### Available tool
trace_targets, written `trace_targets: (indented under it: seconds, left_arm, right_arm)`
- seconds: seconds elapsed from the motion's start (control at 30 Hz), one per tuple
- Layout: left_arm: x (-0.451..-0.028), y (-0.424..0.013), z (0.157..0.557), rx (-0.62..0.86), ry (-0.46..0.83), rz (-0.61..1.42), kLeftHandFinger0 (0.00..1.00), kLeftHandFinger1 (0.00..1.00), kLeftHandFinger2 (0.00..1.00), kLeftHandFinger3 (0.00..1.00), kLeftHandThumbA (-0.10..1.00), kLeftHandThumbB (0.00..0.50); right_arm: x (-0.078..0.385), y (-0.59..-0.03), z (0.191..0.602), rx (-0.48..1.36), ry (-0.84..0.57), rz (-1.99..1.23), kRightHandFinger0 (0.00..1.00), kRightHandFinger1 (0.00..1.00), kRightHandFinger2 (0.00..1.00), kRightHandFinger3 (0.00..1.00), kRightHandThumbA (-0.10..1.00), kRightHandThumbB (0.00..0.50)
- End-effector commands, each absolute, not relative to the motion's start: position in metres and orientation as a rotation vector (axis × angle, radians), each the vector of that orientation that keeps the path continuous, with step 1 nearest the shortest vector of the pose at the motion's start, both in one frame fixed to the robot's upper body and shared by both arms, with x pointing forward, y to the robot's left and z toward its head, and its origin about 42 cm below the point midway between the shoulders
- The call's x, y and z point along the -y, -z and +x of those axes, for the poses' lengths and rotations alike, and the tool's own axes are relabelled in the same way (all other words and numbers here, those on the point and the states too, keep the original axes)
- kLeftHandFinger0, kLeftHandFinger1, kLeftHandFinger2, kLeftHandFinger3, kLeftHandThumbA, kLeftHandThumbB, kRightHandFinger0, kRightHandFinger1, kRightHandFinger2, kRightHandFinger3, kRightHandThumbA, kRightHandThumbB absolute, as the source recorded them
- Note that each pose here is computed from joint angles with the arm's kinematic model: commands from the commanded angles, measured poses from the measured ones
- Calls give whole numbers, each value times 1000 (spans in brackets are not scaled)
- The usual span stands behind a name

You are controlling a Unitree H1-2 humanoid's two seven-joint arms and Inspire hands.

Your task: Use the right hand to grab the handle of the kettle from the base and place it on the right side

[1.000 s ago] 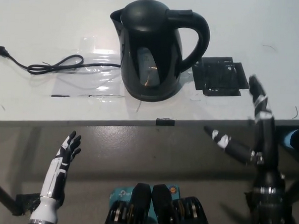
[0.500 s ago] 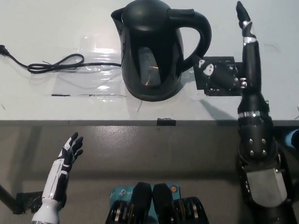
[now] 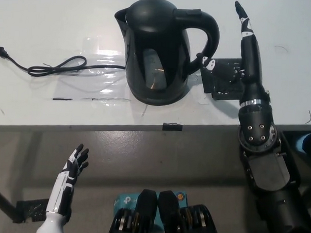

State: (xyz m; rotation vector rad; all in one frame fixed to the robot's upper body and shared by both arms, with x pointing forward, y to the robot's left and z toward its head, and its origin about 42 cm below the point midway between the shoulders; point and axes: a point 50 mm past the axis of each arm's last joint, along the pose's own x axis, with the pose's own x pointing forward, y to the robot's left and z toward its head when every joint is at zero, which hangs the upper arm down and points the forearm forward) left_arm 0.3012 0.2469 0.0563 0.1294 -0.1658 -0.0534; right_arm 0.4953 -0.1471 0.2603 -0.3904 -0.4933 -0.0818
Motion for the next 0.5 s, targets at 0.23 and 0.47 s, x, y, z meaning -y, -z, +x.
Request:
trace_targets:
  seconds: [0.23,0.47]
  left_arm:
    - [-249,-65,307,222,62,136,1000,1000,1000,1000,1000,500]
    - [-251,-66,307,224,53,124,1000,1000,1000,1000,1000,500]
  right_arm:
    - [141,-312,519,578,126,-420,1000,1000,1000,1000,943,250]
    - [132,-317,526,567,119,-420,1000,1000,1000,1000,925,255]
